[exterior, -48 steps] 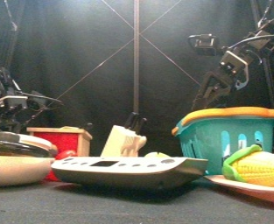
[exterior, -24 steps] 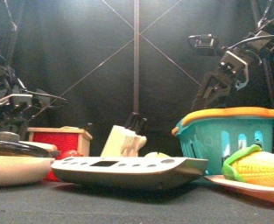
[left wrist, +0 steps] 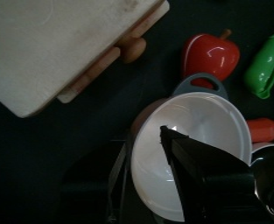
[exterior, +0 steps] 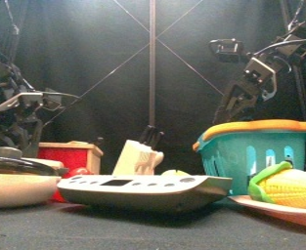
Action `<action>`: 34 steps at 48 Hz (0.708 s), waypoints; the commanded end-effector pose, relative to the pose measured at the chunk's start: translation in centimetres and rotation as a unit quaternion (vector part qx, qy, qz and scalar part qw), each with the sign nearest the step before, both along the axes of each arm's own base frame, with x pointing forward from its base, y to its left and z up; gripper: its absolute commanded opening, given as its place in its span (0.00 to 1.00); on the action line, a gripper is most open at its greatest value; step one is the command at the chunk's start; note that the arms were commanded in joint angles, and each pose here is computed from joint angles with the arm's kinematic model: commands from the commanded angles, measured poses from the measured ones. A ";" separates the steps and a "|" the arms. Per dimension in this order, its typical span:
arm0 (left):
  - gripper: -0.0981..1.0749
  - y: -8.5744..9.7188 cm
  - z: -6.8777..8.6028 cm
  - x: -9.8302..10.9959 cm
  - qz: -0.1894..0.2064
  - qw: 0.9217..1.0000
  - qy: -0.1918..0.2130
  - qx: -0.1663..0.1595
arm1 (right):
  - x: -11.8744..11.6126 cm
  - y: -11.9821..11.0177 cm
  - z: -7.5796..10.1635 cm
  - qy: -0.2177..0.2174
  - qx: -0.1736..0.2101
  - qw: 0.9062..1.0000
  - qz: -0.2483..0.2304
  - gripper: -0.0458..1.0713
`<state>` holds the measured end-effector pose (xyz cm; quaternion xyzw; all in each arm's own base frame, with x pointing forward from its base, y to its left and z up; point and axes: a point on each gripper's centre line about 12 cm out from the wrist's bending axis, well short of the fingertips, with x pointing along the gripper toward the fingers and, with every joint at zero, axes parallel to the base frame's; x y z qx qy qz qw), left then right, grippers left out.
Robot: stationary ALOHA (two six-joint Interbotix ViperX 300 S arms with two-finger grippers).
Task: Place pot in front of drawer
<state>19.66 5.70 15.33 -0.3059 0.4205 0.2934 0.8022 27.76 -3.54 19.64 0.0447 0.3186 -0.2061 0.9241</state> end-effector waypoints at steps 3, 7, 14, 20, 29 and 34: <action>0.71 -0.6 1.1 0.7 -0.020 1.000 -0.021 0.005 | 0.3 -0.2 0.7 -0.011 0.000 1.000 -0.005 0.92; 0.71 -1.2 1.5 0.9 -0.035 0.999 -0.028 0.008 | 0.3 -0.2 0.7 -0.010 0.000 1.000 -0.004 0.92; 0.71 -1.4 2.2 0.9 -0.040 0.999 -0.032 0.010 | 0.3 -0.2 0.7 -0.010 -0.001 1.000 -0.004 0.92; 0.71 -1.3 2.9 0.4 -0.038 0.999 -0.029 0.018 | 0.3 -0.2 0.7 -0.010 -0.001 1.000 -0.004 0.92; 0.71 -1.2 4.9 0.1 -0.042 0.997 -0.054 0.039 | 0.3 -0.2 0.7 -0.010 0.001 1.000 -0.005 0.92; 0.71 -1.6 5.2 0.4 -0.055 0.996 -0.065 0.039 | 0.3 -0.2 0.7 -0.010 0.001 1.000 -0.005 0.92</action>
